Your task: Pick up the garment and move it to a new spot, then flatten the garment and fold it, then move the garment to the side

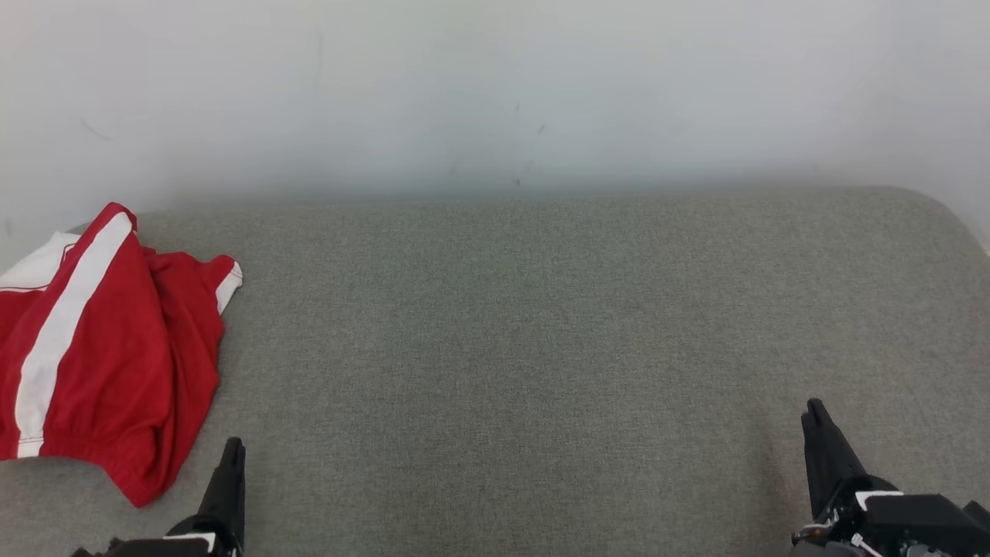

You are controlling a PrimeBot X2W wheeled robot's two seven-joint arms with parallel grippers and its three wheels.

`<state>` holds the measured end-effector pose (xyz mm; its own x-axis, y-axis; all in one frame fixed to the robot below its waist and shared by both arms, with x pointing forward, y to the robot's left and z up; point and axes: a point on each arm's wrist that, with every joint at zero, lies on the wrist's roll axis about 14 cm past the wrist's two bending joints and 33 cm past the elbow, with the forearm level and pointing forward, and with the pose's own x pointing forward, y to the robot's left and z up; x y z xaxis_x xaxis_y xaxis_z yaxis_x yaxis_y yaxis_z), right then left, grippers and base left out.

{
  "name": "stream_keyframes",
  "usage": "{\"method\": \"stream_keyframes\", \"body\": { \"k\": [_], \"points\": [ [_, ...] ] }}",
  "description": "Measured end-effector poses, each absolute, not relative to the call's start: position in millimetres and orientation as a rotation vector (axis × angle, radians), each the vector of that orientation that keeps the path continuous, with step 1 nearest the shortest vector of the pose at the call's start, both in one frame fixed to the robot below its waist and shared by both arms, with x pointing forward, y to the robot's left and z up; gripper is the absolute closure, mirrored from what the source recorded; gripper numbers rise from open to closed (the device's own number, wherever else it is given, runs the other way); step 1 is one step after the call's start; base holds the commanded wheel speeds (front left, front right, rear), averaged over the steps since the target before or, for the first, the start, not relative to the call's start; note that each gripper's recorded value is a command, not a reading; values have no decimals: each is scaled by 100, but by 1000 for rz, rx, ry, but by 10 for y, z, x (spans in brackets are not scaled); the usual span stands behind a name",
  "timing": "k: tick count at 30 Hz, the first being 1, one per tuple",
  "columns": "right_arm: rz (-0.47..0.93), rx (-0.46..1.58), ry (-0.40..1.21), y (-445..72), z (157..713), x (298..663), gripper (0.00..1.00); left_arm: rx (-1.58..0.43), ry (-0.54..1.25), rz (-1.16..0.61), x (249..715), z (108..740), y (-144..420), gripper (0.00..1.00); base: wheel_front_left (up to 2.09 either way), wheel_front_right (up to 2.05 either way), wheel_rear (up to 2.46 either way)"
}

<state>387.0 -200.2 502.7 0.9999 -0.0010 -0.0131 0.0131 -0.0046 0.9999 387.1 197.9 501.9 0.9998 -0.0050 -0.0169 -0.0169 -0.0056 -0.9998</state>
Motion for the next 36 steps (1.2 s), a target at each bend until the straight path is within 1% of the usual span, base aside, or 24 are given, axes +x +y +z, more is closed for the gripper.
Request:
{"method": "stream_keyframes", "body": {
  "k": [2,3,4,6,11,16,26,36],
  "points": [
    [-38,1579,34,-2002,4916,3825,0,-1583,41,32,3834,4922,1963,0,0,0,0],
    [-54,1580,49,-2003,4851,3793,100,-1586,55,45,3807,4863,1955,100,0,0,0],
    [-69,1581,62,-2003,4792,3765,0,-1588,68,58,3783,4809,1948,0,0,0,0],
    [-92,1580,77,-1998,4713,3722,0,-1587,79,78,3743,4744,1945,0,0,0,0],
    [-81,1546,64,-1965,4764,3742,0,-1560,58,81,3752,4781,1957,0,0,0,0],
    [-75,1486,57,-1946,4795,3753,0,-1489,41,80,3762,4825,1971,0,0,0,0],
    [-39,1310,37,-1882,4910,3780,0,-1301,5,55,3790,4964,1970,0,0,0,0],
    [2,1124,21,-1791,5003,3790,0,-1068,-20,29,3793,5071,1942,0,0,0,0]
  ]
}}
